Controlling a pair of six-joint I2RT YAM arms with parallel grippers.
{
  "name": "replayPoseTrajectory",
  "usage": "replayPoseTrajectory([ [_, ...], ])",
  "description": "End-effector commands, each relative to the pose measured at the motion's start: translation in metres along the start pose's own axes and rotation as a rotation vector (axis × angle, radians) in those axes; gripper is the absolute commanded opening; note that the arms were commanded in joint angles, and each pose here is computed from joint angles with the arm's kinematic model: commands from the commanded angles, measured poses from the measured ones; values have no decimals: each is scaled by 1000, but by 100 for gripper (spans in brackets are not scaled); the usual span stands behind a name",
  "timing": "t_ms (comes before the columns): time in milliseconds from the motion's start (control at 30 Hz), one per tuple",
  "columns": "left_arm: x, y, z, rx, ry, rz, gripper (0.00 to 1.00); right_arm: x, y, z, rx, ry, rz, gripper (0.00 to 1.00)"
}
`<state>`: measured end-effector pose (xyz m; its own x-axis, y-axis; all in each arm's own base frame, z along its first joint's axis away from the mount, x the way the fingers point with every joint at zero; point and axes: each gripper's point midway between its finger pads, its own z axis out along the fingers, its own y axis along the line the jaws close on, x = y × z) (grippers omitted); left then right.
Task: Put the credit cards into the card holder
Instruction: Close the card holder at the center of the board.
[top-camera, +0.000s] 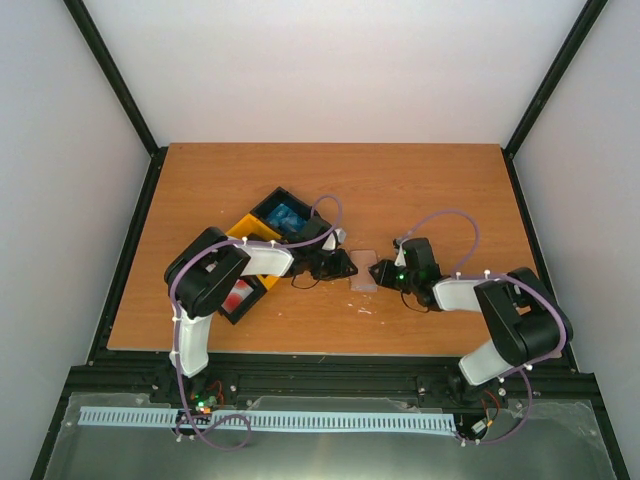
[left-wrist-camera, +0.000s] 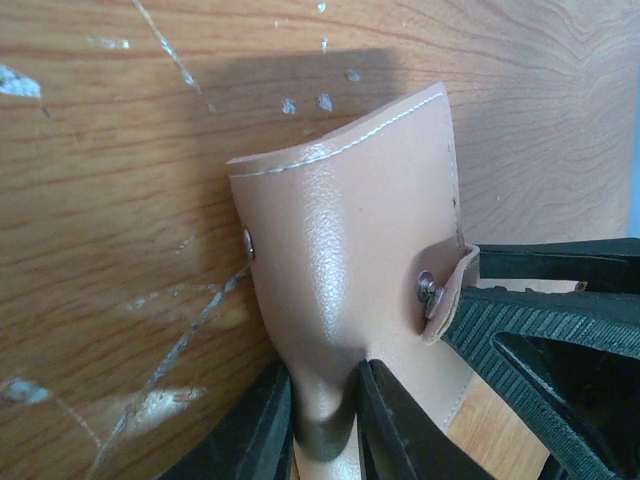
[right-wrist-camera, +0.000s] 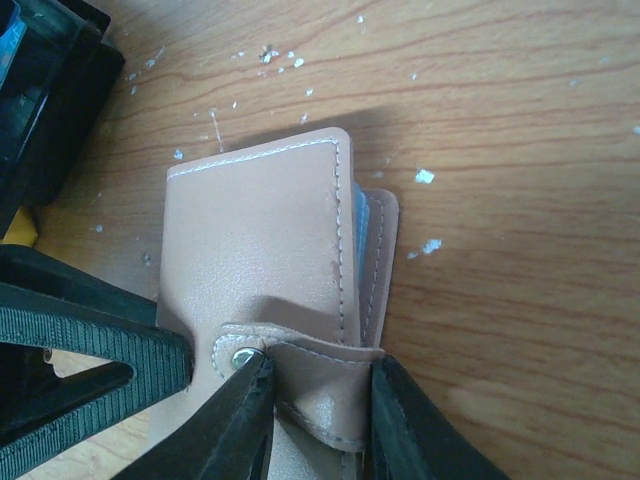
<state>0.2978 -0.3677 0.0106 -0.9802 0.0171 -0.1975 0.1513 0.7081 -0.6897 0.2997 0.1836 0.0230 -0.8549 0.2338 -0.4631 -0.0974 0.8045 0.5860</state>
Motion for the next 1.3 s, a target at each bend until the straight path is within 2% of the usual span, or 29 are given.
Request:
replayPoseTrajectory([
  [0,81,119,15,-375,204,-121,20,15,10,9,-38,64,14,28],
  [433,85,123,15,-380,215,-120,19,15,11,17,-42,90,37,30],
  [800,87,125,16,-384,218,-122,19,36,-6,25,64,211,67,27],
  [933,87,126,16,-386,218,-124,18,44,-11,28,85,248,74,30],
  [1267,86,126,15,-390,212,-124,18,30,14,20,-28,186,51,37],
])
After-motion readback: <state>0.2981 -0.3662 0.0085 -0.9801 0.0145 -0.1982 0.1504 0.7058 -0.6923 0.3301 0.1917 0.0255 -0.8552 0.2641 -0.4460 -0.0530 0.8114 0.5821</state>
